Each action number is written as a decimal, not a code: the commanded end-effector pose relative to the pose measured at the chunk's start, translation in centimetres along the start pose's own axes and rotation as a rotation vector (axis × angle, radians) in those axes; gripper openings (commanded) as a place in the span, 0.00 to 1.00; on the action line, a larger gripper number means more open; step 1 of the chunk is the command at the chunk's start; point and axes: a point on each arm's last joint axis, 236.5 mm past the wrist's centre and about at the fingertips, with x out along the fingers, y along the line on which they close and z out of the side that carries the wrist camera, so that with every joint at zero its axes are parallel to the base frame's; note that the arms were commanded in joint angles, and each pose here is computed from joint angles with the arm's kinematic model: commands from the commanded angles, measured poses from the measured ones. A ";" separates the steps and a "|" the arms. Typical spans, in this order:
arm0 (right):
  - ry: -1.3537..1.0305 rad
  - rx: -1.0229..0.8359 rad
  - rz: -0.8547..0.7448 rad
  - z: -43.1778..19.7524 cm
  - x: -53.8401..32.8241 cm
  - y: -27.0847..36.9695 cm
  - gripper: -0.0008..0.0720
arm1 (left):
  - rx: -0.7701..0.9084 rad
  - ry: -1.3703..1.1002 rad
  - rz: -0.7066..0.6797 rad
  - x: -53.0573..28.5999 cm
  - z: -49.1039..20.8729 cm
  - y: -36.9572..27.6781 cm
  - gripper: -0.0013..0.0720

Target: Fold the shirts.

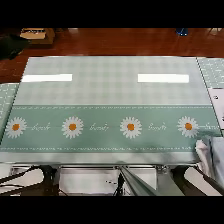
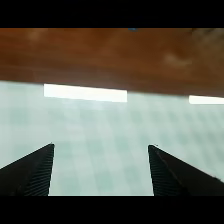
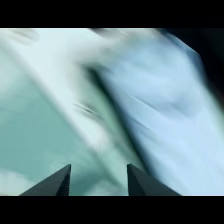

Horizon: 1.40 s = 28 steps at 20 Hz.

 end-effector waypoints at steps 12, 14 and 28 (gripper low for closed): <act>0.175 -0.714 0.528 -9.7 -0.8 34.8 0.60 | 0.495 0.819 0.383 3.7 -20.9 -8.0 0.99; 0.173 -0.719 0.516 -9.6 -0.7 34.6 0.60 | 0.504 0.824 0.374 3.9 -21.2 -8.5 0.99; 0.172 -0.718 0.516 -9.6 -0.7 34.6 0.60 | 0.505 0.824 0.373 3.9 -21.2 -8.5 0.99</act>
